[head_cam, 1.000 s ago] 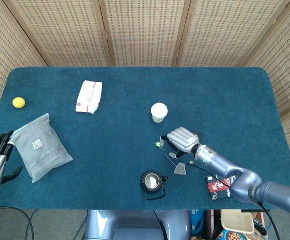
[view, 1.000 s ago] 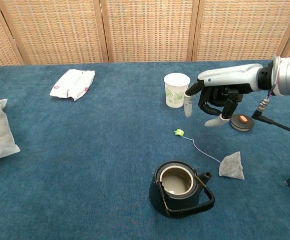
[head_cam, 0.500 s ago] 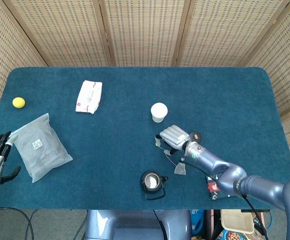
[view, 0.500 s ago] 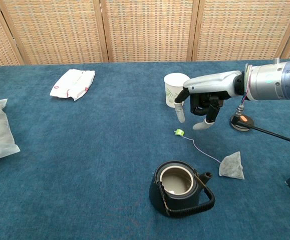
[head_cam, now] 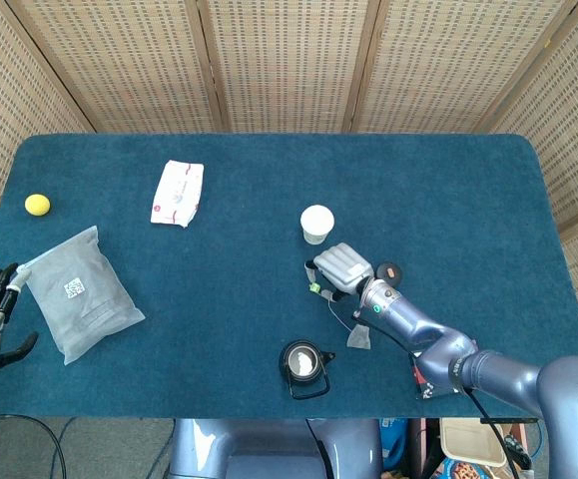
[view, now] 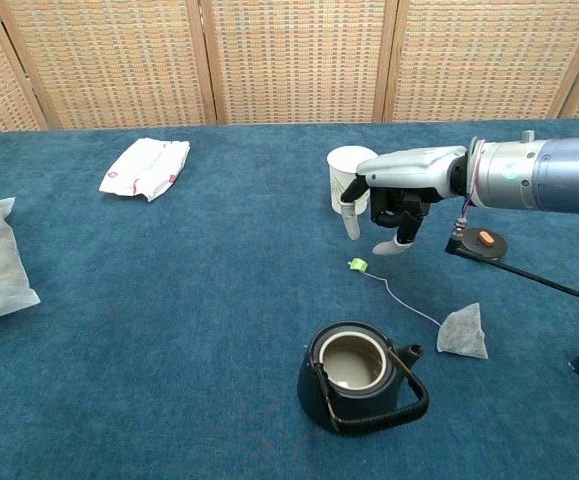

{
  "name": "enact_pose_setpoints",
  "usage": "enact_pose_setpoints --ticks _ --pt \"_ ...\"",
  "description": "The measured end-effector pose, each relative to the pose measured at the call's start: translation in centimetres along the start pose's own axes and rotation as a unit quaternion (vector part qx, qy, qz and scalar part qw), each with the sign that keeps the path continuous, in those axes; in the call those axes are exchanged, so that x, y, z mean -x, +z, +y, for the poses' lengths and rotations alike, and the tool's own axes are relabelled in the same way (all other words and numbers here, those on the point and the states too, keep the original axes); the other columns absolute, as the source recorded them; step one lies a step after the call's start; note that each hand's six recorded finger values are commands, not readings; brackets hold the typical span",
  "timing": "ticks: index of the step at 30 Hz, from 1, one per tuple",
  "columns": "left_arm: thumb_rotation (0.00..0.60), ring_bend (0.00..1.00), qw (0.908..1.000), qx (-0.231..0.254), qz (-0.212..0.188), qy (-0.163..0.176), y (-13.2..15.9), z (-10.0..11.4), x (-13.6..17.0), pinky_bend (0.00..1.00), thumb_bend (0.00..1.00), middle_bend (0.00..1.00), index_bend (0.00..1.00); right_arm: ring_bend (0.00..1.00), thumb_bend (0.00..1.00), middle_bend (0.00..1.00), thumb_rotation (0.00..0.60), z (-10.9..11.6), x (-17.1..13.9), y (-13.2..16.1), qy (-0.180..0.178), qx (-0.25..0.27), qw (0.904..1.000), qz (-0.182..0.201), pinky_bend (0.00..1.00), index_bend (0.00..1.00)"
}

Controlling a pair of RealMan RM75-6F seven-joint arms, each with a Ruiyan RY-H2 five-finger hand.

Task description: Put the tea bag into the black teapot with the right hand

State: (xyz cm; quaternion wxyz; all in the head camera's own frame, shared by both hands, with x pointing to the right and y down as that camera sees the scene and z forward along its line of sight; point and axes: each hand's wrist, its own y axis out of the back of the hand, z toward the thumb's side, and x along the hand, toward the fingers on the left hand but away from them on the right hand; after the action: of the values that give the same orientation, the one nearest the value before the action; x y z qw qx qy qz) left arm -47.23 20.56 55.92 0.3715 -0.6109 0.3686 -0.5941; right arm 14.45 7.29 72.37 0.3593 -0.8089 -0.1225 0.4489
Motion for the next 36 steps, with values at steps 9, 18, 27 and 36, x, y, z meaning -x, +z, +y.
enact_pose_setpoints --ticks 9,18,27,36 --pt "0.6 0.0 1.0 0.0 0.0 -0.001 -0.1 -0.1 -0.1 0.0 0.32 0.0 0.0 1.0 0.47 0.97 0.6 -0.6 0.8 -0.1 -0.007 -0.025 0.9996 -0.005 1.0 0.5" --pt "0.6 0.0 1.0 0.001 0.005 -0.002 -0.5 -0.1 0.1 0.0 0.32 0.0 0.0 1.0 0.47 0.97 0.6 -1.7 1.5 -0.3 -0.003 -0.044 0.999 -0.01 1.0 0.5" --pt "0.6 0.0 1.0 0.002 0.008 -0.002 -0.7 -0.1 0.2 0.0 0.32 0.0 0.0 1.0 0.42 0.97 0.6 -2.4 1.8 -0.5 -0.001 -0.051 0.9986 -0.011 1.0 0.5" --pt "0.6 0.0 1.0 0.002 0.009 -0.002 -0.8 -0.2 0.3 0.0 0.32 0.0 0.0 1.0 0.41 0.97 0.6 -2.6 2.1 -0.3 -0.002 -0.049 0.9988 -0.008 1.0 0.5"
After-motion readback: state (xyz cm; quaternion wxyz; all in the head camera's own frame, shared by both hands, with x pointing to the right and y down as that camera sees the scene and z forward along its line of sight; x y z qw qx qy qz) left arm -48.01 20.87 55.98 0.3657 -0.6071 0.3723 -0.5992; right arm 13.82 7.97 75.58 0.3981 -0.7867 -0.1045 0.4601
